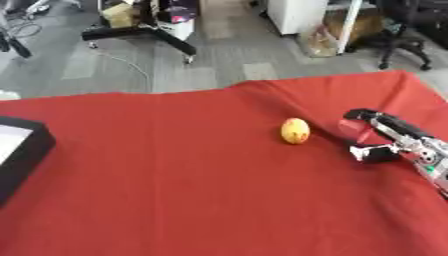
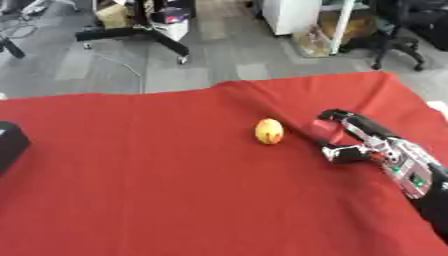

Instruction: Pick up the objects with one hand, pass them to the other hand, and then place them into the box on the other side of the table.

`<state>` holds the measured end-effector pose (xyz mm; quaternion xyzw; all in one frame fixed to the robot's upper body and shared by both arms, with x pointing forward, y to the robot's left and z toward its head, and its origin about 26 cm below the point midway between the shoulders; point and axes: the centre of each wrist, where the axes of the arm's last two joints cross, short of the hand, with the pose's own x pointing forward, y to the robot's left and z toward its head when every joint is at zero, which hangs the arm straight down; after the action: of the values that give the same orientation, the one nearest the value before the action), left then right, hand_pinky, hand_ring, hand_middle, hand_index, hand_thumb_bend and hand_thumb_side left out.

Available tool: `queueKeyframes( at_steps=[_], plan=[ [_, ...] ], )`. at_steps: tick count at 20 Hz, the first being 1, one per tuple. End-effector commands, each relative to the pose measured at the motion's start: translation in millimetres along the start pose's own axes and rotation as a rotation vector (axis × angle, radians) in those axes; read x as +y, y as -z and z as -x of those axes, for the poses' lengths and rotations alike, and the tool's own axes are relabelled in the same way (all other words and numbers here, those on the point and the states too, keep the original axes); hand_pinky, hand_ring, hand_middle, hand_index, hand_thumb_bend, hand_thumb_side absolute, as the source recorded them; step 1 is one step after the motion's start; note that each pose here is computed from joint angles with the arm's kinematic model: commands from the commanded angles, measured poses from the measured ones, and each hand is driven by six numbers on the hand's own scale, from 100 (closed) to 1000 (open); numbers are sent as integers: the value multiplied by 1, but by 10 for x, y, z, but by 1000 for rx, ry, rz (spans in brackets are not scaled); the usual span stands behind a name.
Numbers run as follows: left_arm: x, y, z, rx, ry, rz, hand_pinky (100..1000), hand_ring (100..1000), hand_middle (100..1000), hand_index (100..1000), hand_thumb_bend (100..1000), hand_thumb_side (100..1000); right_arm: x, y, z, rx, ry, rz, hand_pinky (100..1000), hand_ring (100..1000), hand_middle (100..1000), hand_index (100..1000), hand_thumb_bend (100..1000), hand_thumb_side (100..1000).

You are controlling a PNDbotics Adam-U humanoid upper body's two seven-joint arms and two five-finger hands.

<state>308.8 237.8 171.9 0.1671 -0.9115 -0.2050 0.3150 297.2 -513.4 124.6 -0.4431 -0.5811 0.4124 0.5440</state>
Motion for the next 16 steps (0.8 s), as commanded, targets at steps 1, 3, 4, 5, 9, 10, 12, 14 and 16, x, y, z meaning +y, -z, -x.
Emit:
queueKeyframes(
  at_steps=[1, 3, 4, 5, 9, 10, 12, 14, 16],
  plan=[
    [45, 49, -51, -32, 14, -3, 541, 541, 669, 865, 503, 690, -70, -13, 10, 19, -11, 101, 695, 716, 539, 499, 100, 100],
    [46, 44, -46, -30, 15, -2, 539, 540, 668, 865, 501, 690, -87, -5, -26, 13, 12, 181, 675, 702, 501, 449, 100, 100],
    [47, 41, -43, -28, 16, -2, 538, 539, 668, 864, 501, 690, -92, -2, -50, 6, 31, 212, 673, 701, 497, 444, 100, 100],
    [49, 35, -37, -25, 17, -2, 537, 537, 666, 863, 503, 690, -111, 7, -85, -7, 54, 241, 659, 691, 469, 409, 100, 100],
    [49, -8, 5, -2, 27, 5, 532, 532, 664, 863, 494, 693, -275, 39, -316, -88, 165, 324, 631, 670, 417, 347, 100, 100],
    [47, -22, 19, 6, 30, 7, 532, 531, 664, 863, 491, 693, -322, 42, -383, -111, 191, 335, 627, 670, 414, 344, 100, 100],
    [44, -55, 56, 23, 38, 11, 530, 529, 662, 862, 486, 694, -423, 42, -526, -158, 242, 352, 624, 670, 411, 342, 100, 100],
    [38, -95, 102, 45, 45, 16, 527, 524, 656, 857, 482, 693, -525, 31, -672, -201, 267, 363, 622, 669, 409, 340, 100, 100],
    [23, -139, 156, 70, 50, 23, 522, 519, 649, 852, 460, 685, -604, 15, -838, -259, 314, 368, 620, 670, 408, 339, 100, 100]
  ],
)
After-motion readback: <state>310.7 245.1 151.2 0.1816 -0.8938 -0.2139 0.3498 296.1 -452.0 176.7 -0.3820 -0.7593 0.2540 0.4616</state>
